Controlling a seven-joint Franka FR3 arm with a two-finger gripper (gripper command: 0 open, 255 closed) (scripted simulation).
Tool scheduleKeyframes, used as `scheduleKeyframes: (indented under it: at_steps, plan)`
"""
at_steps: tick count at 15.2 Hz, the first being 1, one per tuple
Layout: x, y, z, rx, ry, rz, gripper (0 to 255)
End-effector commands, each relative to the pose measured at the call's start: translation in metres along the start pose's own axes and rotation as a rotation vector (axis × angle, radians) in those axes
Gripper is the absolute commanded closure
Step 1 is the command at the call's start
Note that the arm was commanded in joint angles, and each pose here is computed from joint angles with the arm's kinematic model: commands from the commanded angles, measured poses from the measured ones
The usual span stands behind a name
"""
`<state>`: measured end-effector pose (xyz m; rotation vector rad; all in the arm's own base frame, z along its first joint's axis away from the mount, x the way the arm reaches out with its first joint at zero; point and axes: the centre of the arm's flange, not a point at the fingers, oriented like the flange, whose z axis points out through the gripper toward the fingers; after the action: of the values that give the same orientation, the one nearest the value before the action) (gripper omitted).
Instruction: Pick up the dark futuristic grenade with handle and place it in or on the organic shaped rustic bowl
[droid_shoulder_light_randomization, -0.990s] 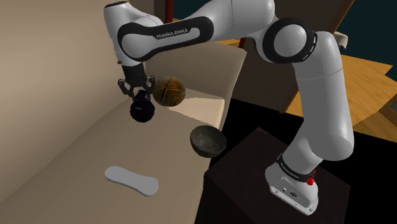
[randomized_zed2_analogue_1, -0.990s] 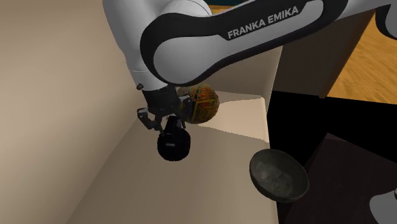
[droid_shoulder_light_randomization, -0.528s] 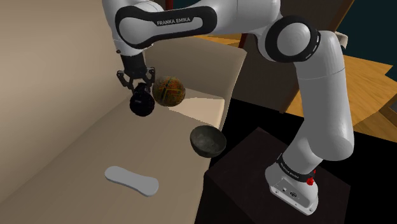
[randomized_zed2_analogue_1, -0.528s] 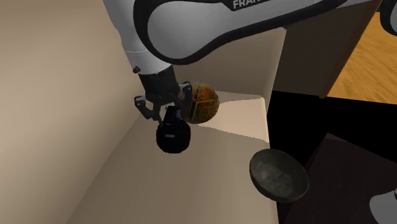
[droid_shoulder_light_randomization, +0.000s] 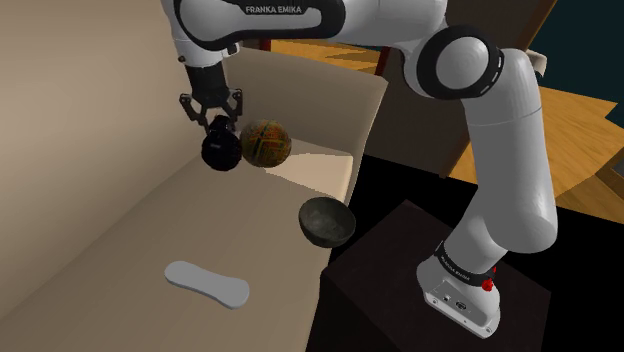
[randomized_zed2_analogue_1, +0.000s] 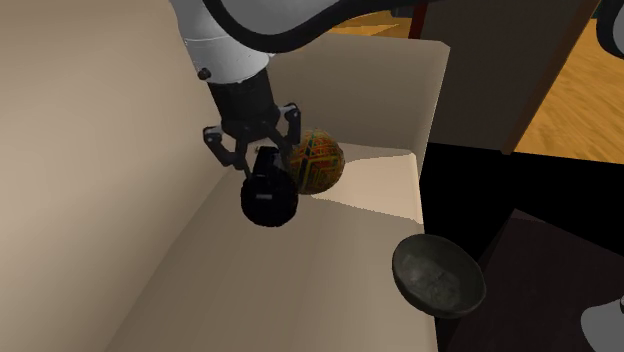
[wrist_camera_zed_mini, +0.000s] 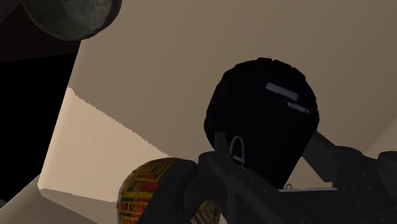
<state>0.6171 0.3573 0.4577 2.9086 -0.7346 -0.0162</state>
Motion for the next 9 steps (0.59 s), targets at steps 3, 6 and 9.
scheduleKeyframes:
  at_steps: [3, 6, 9]
  plan:
    - [0.0, 0.003, -0.019, 0.001, 0.0, 0.0, 255]
    - [-0.02, 0.037, -0.022, 0.001, 0.0, 0.0, 255]
    - [-0.04, 0.071, -0.024, 0.001, 0.0, 0.0, 255]
